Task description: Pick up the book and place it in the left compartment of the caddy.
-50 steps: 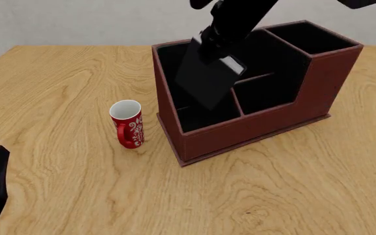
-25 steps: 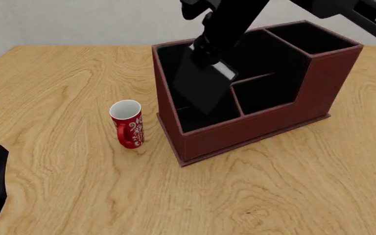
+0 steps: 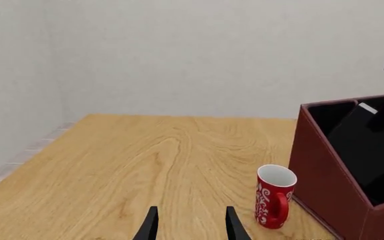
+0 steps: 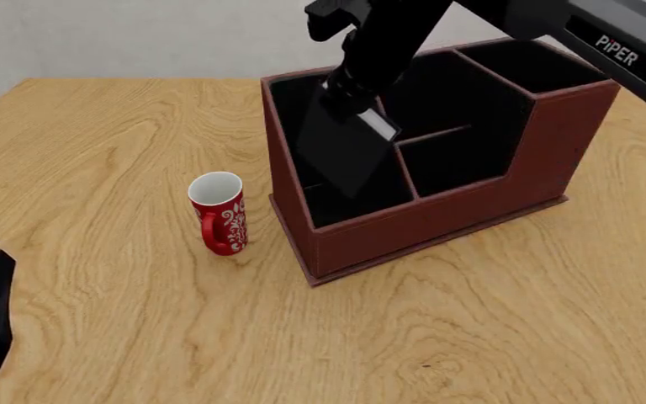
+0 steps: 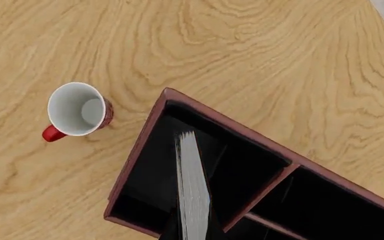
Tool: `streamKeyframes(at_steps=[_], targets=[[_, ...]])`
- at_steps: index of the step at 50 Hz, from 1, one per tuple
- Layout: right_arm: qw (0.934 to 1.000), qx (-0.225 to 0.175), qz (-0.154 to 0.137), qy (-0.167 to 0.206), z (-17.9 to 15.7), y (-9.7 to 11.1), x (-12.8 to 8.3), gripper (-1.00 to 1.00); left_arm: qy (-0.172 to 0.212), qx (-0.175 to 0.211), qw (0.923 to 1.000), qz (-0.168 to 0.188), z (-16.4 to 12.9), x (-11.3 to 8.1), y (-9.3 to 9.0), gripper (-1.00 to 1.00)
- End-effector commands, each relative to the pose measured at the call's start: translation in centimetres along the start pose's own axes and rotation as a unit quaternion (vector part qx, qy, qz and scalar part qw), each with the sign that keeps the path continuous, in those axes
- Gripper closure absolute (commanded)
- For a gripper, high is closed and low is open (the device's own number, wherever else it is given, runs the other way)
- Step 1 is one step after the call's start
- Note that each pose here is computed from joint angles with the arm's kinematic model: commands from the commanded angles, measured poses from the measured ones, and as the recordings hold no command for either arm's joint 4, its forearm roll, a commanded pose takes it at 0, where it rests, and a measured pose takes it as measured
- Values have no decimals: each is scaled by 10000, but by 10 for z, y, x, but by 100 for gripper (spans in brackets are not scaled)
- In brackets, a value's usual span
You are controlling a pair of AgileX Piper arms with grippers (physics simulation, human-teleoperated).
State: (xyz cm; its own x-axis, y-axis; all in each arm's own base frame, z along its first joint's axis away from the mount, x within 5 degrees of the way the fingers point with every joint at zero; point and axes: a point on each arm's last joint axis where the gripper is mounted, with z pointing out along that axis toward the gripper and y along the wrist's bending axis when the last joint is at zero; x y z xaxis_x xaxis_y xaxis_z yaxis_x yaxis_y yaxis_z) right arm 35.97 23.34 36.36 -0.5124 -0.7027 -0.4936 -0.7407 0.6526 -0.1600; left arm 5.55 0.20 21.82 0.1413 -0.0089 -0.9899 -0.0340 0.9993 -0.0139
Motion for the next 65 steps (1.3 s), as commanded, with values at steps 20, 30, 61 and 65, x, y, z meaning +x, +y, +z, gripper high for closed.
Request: streamKeyframes(at_steps=[20, 30, 61, 65], targets=[[9996, 0, 278, 56, 21, 0, 5, 100, 46, 30, 10000, 57, 0, 1, 0, -100], [9993, -26, 355, 100, 32, 5, 13, 100, 59, 43, 10000, 54, 0, 1, 0, -100], [9990, -40, 426, 107, 43, 8, 17, 100, 71, 48, 9999, 66, 0, 1, -1, -100], [9992, -38, 382, 97, 41, 8, 16, 100, 69, 54, 9999, 69, 0, 1, -1, -100]])
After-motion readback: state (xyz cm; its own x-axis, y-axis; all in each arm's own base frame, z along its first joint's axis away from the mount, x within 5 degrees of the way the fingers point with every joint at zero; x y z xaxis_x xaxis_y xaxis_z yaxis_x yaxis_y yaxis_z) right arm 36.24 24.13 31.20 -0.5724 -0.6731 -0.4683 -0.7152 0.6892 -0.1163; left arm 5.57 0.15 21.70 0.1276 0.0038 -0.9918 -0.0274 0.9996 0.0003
